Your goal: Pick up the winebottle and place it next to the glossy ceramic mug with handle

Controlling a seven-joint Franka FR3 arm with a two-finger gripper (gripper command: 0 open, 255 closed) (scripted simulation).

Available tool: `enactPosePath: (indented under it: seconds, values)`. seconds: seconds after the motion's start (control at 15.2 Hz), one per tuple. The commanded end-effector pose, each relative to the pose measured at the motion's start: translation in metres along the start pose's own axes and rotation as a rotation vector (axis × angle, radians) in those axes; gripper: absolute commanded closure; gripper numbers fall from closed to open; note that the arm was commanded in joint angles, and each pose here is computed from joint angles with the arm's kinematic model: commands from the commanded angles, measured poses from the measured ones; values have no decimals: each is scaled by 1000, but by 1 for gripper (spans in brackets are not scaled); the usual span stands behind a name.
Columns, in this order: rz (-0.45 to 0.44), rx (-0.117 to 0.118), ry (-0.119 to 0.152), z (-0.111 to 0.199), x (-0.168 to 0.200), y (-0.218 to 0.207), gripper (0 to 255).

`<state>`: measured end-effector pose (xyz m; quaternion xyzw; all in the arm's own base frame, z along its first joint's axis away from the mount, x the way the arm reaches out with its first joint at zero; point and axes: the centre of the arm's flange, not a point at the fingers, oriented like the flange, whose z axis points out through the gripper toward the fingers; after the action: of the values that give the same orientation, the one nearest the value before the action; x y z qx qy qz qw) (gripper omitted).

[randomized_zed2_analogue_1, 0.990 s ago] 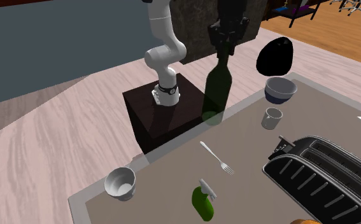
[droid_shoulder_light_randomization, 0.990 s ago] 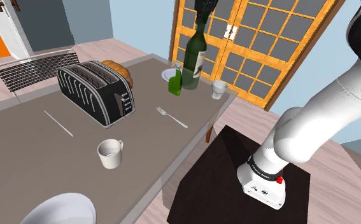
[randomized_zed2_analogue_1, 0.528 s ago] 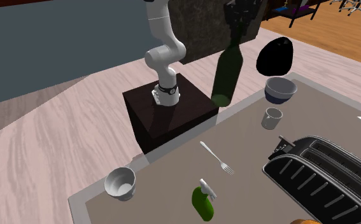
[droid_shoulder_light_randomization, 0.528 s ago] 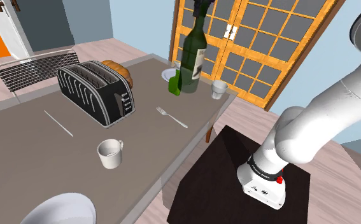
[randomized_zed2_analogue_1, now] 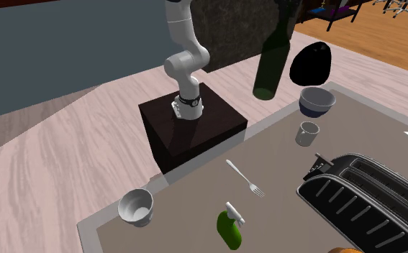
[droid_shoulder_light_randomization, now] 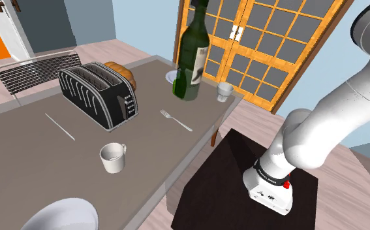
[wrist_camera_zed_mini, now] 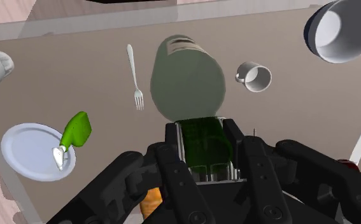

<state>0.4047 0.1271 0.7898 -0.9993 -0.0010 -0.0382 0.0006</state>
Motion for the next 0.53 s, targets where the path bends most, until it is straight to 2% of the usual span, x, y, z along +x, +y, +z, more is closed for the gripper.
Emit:
enactPosePath:
  seconds: [0.0,0.46]
  values:
    - [1,0,0,-11,-11,-22,255]
    - [1,0,0,-47,-39,-102,255]
